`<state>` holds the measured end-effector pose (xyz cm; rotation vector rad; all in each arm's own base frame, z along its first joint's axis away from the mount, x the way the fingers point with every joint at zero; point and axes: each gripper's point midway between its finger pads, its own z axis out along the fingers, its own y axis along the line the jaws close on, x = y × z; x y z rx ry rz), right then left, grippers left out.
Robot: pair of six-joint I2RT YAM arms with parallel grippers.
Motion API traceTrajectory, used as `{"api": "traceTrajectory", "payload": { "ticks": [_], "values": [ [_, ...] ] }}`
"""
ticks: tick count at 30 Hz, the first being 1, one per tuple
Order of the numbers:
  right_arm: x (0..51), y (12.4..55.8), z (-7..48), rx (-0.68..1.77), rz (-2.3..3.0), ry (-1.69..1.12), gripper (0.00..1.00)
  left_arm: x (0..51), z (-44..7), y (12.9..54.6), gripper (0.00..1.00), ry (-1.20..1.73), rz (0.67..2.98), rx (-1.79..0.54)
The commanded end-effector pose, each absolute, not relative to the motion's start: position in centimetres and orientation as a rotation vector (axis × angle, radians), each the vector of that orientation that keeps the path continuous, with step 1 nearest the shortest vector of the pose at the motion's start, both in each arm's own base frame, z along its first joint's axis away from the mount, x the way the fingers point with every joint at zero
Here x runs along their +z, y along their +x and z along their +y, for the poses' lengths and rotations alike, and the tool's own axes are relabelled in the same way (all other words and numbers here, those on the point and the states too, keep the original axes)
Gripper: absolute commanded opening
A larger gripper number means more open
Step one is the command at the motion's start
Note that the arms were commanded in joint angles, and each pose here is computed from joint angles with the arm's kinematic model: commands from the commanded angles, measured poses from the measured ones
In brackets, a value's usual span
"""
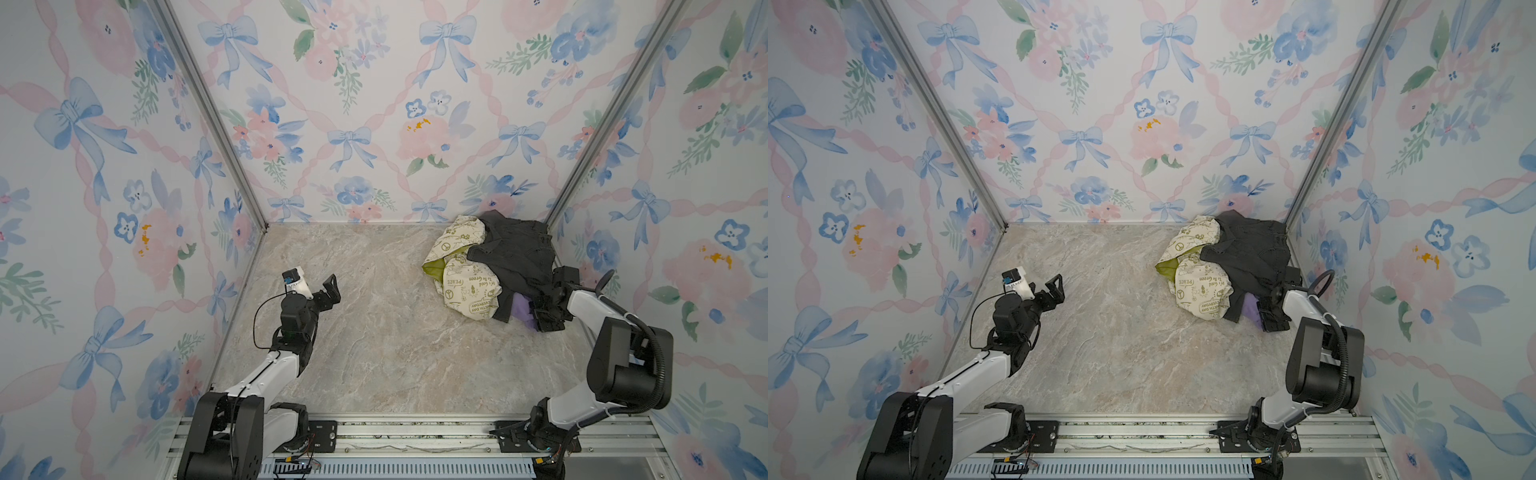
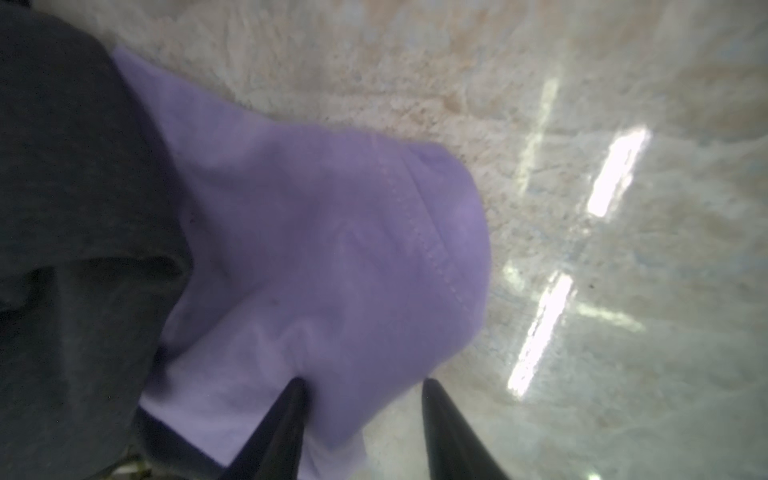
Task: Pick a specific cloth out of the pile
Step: 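Lower the right gripper onto the lavender shirt edge and close it, then lift the lavender shirt up out of the pile with the right gripper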
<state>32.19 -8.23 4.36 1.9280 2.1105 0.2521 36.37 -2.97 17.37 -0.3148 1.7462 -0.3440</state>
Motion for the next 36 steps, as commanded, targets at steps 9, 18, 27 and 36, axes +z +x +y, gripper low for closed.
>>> {"api": "traceTrajectory", "payload": {
  "ticks": [9,18,27,36],
  "values": [
    [7.4,36.5,-8.9,0.41,1.931,1.837,0.0,17.9,-2.2,36.1,0.98,-0.339,1.714,-0.325],
    [14.0,38.7,-7.5,0.491,1.836,1.7,0.0,17.7,-2.2,36.3,0.98,-0.342,1.713,-0.33],
    [20.6,40.4,-6.2,0.533,1.721,1.545,0.0,18.7,-2.7,37.0,0.98,-0.315,1.692,-0.357],
    [26.7,41.0,-6.2,0.518,1.605,1.46,0.0,19.3,-3.1,37.1,0.98,-0.281,1.686,-0.379]
  ]
}}
